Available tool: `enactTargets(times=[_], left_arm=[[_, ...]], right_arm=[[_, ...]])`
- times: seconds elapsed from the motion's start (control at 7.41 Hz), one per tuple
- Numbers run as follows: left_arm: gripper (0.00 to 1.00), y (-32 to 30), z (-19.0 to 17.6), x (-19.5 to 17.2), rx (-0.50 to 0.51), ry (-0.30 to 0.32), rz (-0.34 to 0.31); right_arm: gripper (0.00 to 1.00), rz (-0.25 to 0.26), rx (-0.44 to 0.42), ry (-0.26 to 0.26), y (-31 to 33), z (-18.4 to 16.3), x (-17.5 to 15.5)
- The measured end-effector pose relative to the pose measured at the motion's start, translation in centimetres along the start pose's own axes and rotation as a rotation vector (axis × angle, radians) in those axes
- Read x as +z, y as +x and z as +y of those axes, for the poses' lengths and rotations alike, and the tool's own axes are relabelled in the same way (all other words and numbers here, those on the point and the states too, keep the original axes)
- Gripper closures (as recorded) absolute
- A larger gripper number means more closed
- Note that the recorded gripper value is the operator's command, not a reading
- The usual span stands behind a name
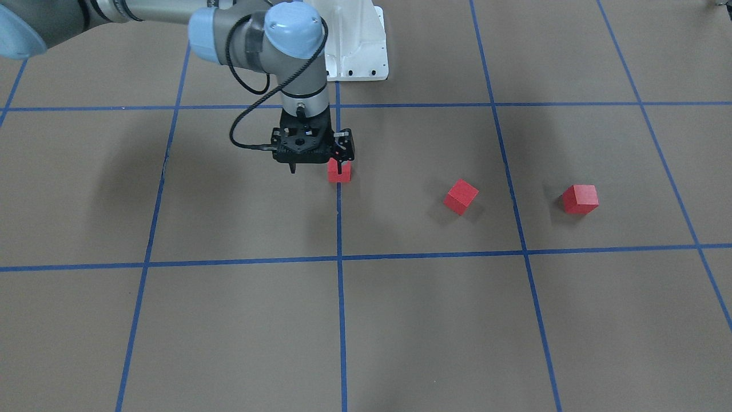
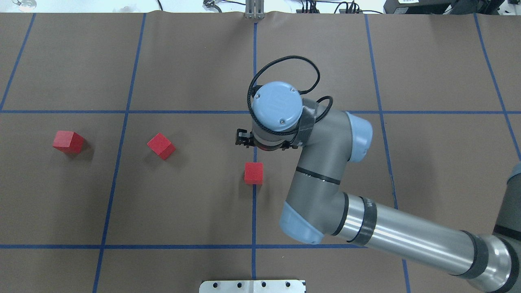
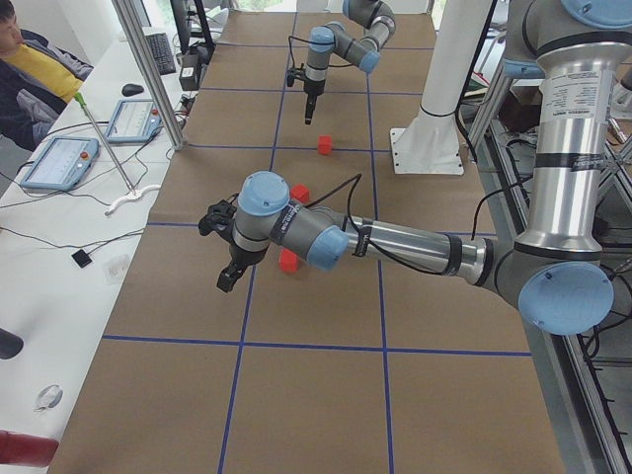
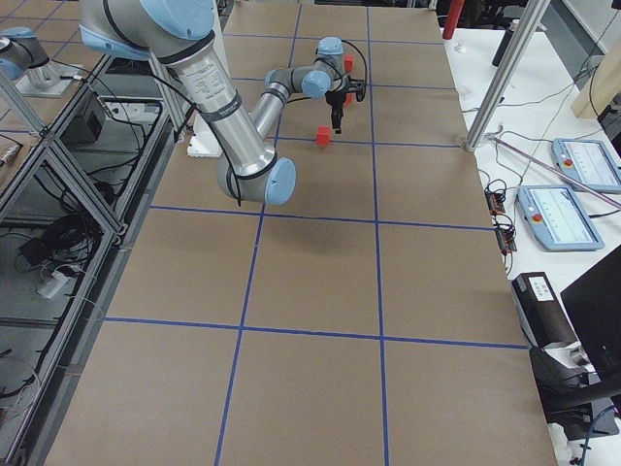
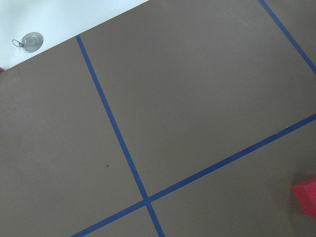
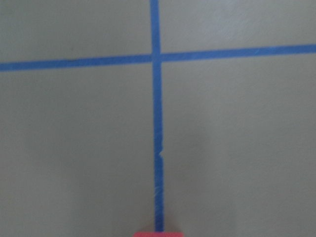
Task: Form red blocks into L shape at center
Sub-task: 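Open the right gripper and lift it away from the placed cube, then withdraw the right arm while the left gripper reaches for the middle red cube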
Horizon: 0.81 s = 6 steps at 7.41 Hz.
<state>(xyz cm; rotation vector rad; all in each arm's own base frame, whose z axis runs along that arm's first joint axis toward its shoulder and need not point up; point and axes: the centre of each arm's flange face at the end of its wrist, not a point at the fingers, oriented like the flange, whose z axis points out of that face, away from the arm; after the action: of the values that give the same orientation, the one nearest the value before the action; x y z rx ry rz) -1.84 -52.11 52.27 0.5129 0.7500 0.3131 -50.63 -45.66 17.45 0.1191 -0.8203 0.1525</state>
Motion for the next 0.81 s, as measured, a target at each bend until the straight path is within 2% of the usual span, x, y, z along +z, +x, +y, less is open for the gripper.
enactTargets(times=[0.13,0.4,0.54,0.81], left_arm=[[0.00,3.6,-1.6,1.4,0.002,0.008,0.039],[0.00,12.4,-5.4,4.5,-0.028,-0.002,0.137],[0.00,17.4,-7.6,6.0,-0.038,-0.014,0.190],[0.00,27.5,-10.2,9.3,0.036,-0.051,0.285]], right_arm=[[0.01,0.000,-0.018,-0.007,4.5,-4.0,-2.1],[0.01,0.029,-0.117,-0.016,15.5,-11.7,-4.7],[0.01,0.040,-0.177,-0.030,21.7,-14.5,-5.8],[0.01,0.071,-0.291,-0.054,33.2,-17.4,-7.3]])
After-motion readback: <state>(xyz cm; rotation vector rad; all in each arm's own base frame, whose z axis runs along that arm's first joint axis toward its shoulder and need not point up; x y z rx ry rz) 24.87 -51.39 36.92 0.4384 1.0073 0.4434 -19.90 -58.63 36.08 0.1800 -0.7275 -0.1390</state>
